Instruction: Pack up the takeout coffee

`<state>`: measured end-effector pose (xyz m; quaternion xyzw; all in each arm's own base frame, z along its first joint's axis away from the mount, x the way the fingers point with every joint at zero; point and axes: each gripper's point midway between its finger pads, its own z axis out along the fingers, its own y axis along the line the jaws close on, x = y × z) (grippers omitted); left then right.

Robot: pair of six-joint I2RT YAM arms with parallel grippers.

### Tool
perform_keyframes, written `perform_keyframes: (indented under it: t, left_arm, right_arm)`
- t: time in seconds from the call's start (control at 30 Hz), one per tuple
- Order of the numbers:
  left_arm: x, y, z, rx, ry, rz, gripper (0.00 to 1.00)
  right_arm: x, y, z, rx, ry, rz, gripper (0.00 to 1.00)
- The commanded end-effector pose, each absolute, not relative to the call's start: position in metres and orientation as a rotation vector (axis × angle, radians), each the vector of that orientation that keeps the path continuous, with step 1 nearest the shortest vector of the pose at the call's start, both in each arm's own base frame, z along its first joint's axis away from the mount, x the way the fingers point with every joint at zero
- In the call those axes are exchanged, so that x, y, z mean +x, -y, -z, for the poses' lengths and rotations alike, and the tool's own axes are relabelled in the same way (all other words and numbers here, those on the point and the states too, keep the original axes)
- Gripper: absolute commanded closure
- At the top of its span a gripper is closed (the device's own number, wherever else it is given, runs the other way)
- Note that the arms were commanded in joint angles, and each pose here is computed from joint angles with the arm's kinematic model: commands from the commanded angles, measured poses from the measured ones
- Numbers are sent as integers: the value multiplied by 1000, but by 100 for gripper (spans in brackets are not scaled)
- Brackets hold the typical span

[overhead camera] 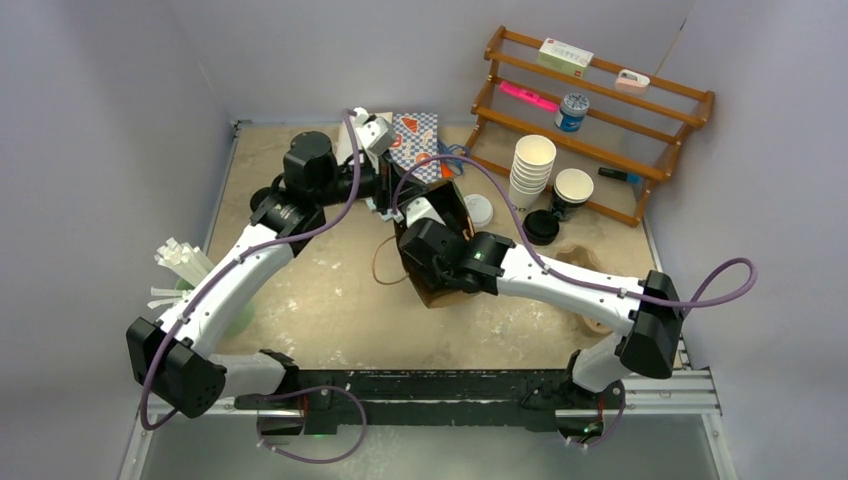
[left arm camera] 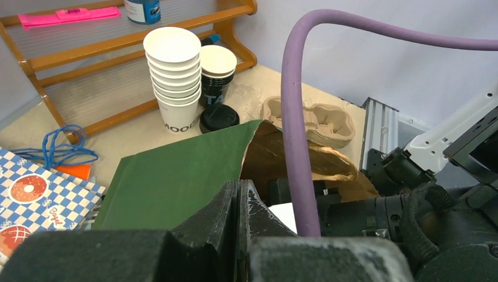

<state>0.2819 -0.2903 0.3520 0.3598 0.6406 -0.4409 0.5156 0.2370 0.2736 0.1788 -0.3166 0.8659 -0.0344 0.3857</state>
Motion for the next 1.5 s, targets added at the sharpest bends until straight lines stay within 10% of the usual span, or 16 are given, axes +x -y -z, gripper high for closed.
perform_keyframes:
  t: [0.0,1.47]
  left_arm:
    - [274,295,-381,929,-1432,1078,100]
    - [285,306,-365,812,-1727,1224,100]
  right_arm:
    - [248,-262,-174,-758,-2215,171,34]
    - [230,-259,-143,-782,-2523,-29,36]
